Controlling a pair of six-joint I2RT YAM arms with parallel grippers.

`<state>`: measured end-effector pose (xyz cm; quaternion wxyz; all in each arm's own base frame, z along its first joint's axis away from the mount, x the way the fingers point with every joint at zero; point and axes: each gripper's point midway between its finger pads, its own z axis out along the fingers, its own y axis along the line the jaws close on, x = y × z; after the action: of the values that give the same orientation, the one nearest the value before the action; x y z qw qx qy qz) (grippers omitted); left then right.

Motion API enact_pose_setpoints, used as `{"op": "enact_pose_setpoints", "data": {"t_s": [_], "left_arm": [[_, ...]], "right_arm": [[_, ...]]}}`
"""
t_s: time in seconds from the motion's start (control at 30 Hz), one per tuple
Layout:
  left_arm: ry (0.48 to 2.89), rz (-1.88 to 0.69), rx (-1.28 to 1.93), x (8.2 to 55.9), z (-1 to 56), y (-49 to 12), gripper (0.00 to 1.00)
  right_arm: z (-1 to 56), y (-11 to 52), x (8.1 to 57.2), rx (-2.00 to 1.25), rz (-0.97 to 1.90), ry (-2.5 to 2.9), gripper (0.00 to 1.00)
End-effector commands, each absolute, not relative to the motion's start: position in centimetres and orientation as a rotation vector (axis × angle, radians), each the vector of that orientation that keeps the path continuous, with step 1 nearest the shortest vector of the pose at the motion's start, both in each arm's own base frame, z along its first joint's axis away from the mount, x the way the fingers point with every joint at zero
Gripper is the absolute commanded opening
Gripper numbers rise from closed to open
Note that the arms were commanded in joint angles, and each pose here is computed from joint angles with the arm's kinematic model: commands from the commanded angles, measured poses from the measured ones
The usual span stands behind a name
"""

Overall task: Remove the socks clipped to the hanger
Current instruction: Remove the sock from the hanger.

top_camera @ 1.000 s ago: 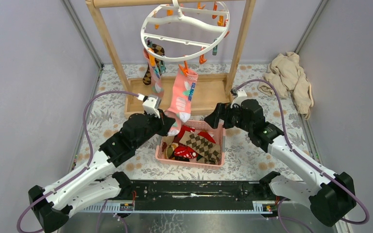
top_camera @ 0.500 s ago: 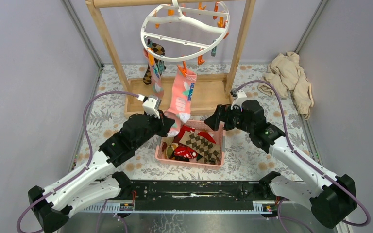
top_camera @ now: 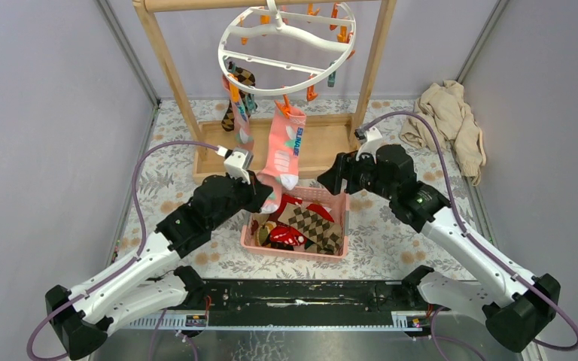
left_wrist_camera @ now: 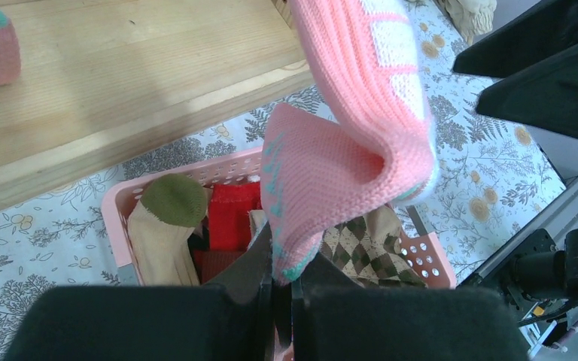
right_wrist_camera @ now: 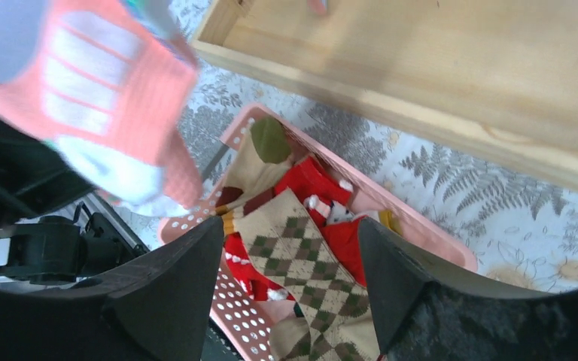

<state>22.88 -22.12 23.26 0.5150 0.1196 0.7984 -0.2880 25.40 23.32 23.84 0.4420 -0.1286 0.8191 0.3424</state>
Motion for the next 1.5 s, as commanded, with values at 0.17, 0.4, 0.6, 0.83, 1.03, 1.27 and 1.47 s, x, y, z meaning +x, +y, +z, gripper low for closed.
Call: {"op": "enact_pose_setpoints", "data": {"t_s": [0.17,0.4,0.6,0.83,1.03,1.27,1.47], "left_arm": [[1.896,-0.723,0.274,23.4,23.7,-22.8,0.04],[1.908,-0.728,0.279,23.5,23.6,-23.2,0.04],[1.921,-0.719,0.276,23.7,23.4,-23.2,0.04],[1.928,-0.727,0.277,23.7,23.4,-23.4,0.03],[1.924,-0.729,0.277,23.7,23.7,-23.4,0.03],[1.928,-0.740,0.282,23.6,23.7,-23.6,0.03],[1.930,-0.745,0.285,23.5,23.7,-23.7,0.03]], "right_arm": [[35.3,25.4,24.9,-0.389,0.743,1.718,0.60],[40.8,26.5,25.9,-0.369,0.737,1.553,0.54],[44.4,28.5,27.2,-0.377,0.755,1.450,0.54],[46.2,30.0,29.9,-0.379,0.674,1.412,0.65],[46.4,31.1,31.2,-0.405,0.632,1.399,0.70],[46.4,31.3,32.9,-0.370,0.573,1.416,0.71],[46.4,32.1,33.8,-0.364,0.563,1.418,0.70]]}}
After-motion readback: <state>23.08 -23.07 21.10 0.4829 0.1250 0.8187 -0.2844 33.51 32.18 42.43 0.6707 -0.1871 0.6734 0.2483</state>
